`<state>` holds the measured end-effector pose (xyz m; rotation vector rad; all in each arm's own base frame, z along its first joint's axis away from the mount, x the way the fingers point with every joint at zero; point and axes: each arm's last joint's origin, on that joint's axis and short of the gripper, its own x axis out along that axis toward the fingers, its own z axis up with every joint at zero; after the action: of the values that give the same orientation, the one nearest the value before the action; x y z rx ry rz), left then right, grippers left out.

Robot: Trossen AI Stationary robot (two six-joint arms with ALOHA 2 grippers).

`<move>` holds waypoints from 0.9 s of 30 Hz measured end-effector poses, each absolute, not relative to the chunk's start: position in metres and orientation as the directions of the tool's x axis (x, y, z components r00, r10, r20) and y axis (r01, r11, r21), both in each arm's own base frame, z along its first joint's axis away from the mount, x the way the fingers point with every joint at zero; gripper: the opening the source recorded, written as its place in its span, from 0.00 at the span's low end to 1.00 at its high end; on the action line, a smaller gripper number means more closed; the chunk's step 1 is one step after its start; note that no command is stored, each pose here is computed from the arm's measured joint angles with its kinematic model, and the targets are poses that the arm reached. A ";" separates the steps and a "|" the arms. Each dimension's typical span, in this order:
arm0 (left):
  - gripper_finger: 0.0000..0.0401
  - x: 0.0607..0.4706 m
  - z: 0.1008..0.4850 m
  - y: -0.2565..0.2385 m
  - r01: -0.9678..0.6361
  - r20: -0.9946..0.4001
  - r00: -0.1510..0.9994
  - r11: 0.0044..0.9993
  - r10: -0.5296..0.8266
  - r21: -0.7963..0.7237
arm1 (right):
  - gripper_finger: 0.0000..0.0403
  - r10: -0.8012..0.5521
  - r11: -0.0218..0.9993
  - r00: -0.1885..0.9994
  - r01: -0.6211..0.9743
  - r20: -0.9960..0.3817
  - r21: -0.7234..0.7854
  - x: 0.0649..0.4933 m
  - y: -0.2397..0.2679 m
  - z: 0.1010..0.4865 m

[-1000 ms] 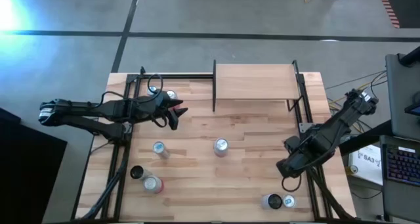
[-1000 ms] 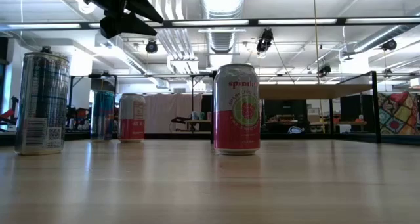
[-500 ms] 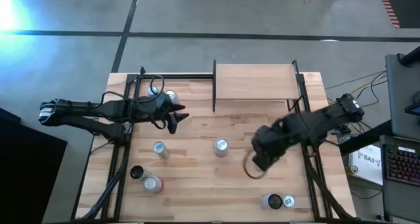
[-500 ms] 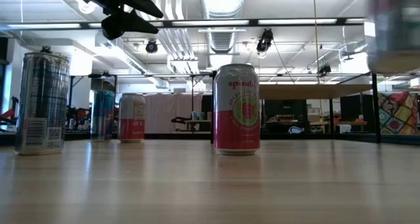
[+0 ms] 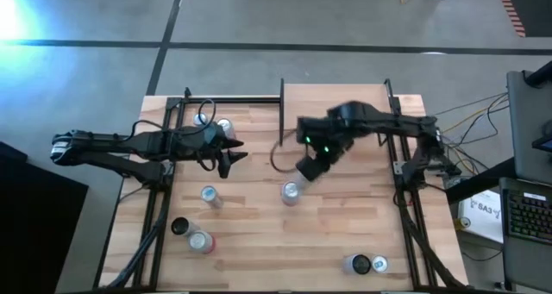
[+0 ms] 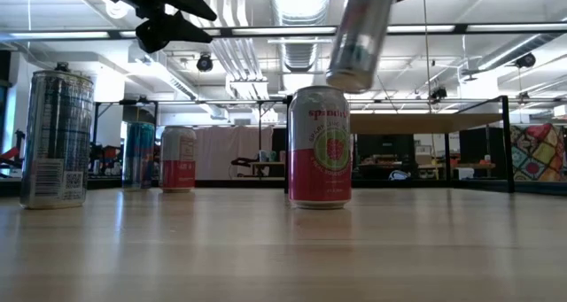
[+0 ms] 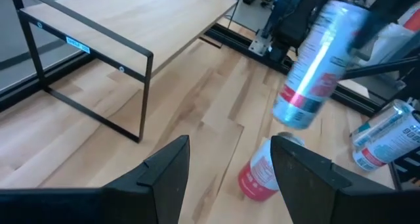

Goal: Place canned beverage on shelf
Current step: Put the right white-pink soda can on the shelf

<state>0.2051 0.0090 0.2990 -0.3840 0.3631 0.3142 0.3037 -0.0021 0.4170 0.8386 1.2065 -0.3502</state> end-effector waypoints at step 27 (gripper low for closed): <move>0.49 0.203 0.298 0.015 -0.471 -0.395 0.841 0.859 0.369 -0.200 | 0.64 -0.132 0.612 0.530 0.708 -0.837 0.352 0.260 -0.163 0.459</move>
<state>0.2028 0.0145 0.2985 -0.2968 0.3541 0.4507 0.2597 -0.1627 0.4588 0.7583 0.8735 -0.5630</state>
